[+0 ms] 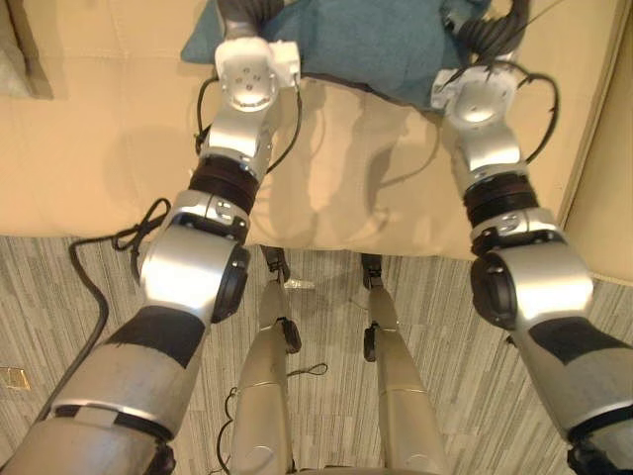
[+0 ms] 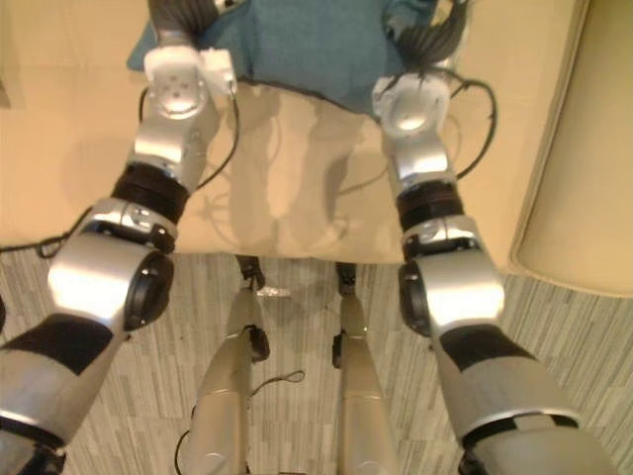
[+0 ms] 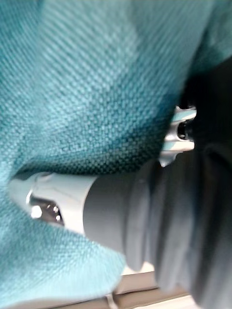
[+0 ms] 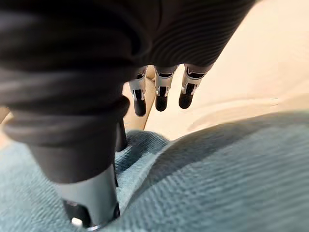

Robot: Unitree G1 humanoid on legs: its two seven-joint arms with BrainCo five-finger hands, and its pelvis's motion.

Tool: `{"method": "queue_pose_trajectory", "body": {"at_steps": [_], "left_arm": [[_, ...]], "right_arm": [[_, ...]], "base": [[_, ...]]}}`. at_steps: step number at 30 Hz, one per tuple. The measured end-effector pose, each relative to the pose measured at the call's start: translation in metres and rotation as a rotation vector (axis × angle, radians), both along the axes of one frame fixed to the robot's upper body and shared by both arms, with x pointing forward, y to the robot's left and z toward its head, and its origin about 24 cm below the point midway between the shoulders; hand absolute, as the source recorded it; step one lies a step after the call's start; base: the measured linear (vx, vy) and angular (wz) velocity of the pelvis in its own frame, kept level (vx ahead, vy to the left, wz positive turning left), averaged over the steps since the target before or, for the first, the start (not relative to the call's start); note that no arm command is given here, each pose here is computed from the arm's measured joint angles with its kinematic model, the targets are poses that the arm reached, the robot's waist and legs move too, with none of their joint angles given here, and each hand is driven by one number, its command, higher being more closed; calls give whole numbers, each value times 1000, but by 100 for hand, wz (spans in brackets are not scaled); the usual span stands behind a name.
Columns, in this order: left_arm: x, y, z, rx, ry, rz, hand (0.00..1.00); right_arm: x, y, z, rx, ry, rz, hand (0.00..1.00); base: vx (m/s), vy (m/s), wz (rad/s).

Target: Pick up cushions and gather them together orderly.

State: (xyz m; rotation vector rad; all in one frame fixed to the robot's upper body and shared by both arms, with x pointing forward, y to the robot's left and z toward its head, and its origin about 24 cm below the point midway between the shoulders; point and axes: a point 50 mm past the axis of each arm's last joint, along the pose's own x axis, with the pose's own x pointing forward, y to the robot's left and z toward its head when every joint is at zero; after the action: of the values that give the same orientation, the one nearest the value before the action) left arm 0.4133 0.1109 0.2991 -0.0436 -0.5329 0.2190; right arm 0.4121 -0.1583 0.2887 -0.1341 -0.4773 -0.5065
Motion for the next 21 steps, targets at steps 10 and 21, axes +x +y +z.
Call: {"method": "queue_pose_trajectory", "body": {"at_steps": [10, 21], "left_arm": [[-2, 21, -35, -19, 34, -20, 0], [-45, 98, -161, 17, 248, 66, 0]], "right_arm": [[-12, -22, -50, 26, 32, -7, 0], [-85, -78, -165, 9, 191, -6, 0]], "base": [[-81, -12, 9], [-11, -73, 15]]}}
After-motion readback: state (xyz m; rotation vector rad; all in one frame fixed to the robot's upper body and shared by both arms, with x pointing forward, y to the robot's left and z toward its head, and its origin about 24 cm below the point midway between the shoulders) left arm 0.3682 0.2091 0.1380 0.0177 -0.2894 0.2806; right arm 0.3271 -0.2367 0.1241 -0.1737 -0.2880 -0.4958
